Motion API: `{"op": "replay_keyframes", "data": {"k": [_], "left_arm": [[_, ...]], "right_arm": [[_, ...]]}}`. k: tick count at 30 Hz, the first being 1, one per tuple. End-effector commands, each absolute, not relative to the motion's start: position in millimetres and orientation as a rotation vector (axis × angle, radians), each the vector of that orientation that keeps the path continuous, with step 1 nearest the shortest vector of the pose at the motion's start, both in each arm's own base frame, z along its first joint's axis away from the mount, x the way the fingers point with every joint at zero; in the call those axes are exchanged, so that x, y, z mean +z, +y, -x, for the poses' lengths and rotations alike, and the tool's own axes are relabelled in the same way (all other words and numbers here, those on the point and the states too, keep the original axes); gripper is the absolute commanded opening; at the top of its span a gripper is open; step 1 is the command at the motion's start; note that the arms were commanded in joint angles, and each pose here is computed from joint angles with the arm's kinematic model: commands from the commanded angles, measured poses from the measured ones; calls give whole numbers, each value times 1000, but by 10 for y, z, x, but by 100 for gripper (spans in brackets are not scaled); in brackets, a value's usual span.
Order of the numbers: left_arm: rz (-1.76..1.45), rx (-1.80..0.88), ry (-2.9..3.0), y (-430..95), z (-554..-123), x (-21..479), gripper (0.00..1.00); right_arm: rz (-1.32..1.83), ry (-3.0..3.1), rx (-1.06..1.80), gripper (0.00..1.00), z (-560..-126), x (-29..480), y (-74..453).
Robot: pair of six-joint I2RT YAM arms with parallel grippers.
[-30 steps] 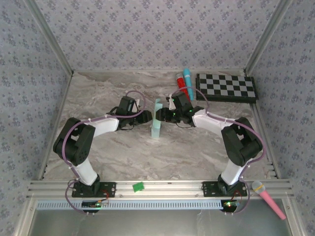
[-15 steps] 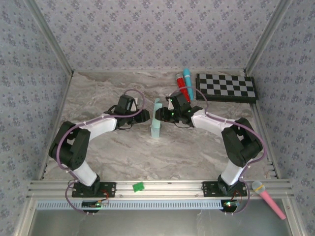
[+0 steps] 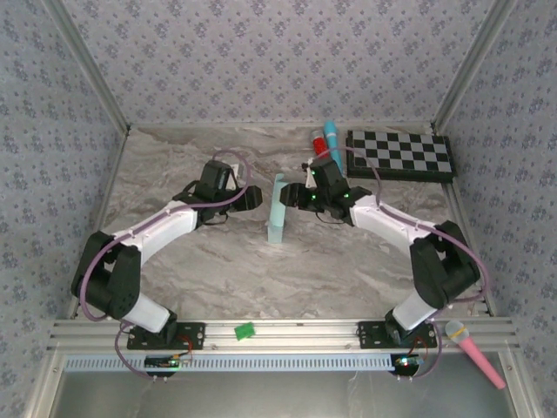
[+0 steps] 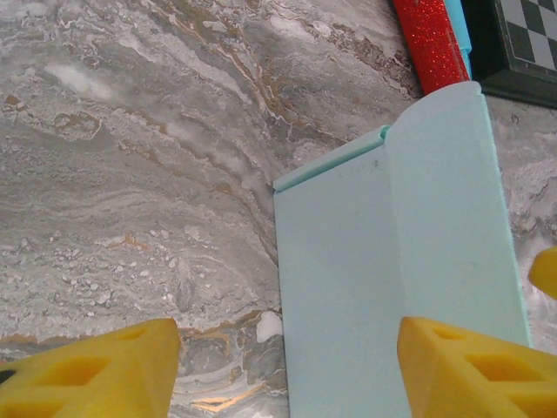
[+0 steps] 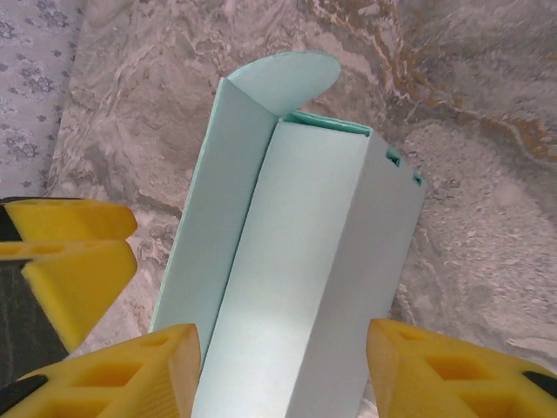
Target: Fold the paper box
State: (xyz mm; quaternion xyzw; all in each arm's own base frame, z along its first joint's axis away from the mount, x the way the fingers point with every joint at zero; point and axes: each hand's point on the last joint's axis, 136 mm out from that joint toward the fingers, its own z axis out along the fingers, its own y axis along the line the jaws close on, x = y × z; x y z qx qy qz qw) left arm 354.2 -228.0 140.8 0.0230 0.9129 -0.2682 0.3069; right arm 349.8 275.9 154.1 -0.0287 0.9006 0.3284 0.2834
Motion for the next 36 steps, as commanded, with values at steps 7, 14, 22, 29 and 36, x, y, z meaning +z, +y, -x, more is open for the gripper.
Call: {"op": "replay_keyframes", "data": {"k": [7,14,22,29,36], "left_arm": [[-222,-665,2364,-2441,-3402,1850,81],[-347,-616,2420,-2676,-3333,1815,84],[-429,-531,2503,-2800,-3353,1679,84],[-501,-453,2555,-2804,-3366,1556,84],[-601,-393,2571,-2850,-3375,1504,82]], "right_arm": [[54,2503,713,50,-3101,1005,2359],[43,2462,848,38,-2921,804,2662],[25,2419,911,31,-2913,701,3014],[43,2387,944,31,-2923,685,3216],[57,2362,909,31,-2936,743,3182]]}}
